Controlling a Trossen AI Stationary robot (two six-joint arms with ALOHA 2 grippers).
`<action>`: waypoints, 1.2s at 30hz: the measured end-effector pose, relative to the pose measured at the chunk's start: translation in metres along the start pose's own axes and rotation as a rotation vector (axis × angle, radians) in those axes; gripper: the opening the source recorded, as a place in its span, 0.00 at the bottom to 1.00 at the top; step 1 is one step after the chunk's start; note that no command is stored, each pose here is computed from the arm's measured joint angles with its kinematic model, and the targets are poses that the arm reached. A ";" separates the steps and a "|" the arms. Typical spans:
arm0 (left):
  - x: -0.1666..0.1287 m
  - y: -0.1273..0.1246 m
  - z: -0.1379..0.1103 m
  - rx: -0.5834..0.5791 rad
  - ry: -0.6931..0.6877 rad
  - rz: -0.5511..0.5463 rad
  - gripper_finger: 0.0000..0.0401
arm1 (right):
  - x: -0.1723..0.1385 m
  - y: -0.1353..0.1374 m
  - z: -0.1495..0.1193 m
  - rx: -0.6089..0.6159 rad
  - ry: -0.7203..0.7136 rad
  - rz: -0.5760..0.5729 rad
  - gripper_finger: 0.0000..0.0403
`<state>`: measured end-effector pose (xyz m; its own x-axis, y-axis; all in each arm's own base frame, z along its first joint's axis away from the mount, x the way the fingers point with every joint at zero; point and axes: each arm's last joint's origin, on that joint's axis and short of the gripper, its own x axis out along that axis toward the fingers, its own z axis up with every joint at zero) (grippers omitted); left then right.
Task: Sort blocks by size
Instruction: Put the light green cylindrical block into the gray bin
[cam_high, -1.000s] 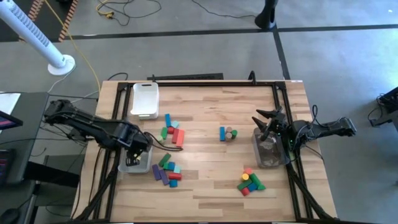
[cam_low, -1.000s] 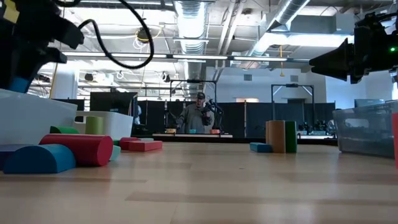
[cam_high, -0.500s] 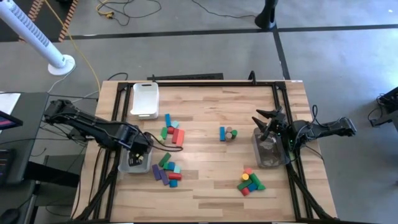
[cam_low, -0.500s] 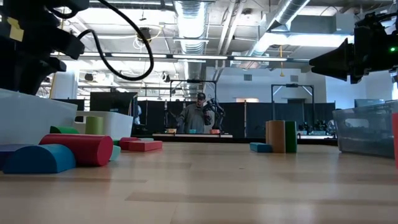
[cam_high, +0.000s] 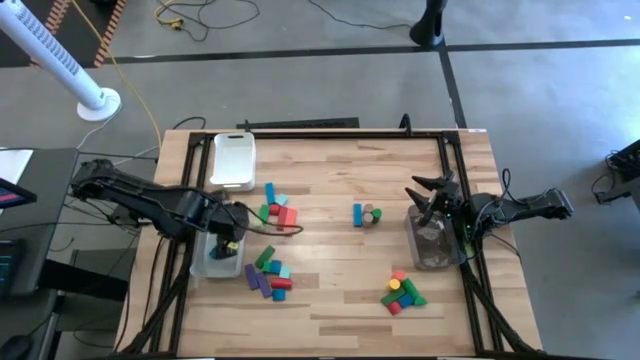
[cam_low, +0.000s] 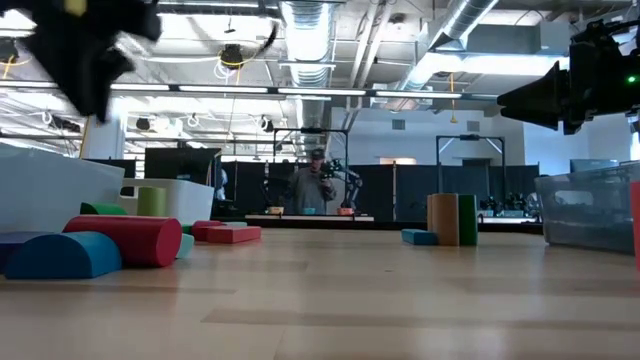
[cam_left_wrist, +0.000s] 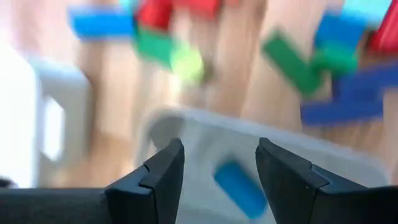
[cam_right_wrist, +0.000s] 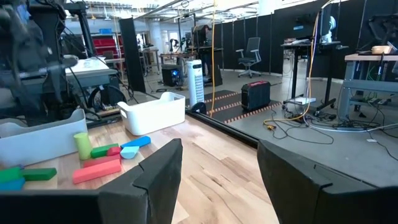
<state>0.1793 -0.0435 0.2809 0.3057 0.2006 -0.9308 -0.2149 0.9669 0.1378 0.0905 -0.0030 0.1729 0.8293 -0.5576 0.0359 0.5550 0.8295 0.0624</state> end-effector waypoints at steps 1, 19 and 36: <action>-0.004 0.000 0.005 0.016 -0.047 0.012 0.47 | 0.000 0.000 0.000 0.000 0.000 0.001 0.59; 0.062 0.030 0.053 0.102 0.095 0.003 0.55 | 0.000 0.000 0.000 0.000 0.000 0.000 0.59; 0.095 0.036 0.060 0.107 0.214 -0.102 0.69 | 0.000 0.000 0.000 0.001 0.000 0.000 0.59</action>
<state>0.2567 0.0202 0.2175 0.1150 0.0744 -0.9906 -0.0900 0.9939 0.0642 0.0905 -0.0029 0.1729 0.8295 -0.5573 0.0362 0.5547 0.8297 0.0631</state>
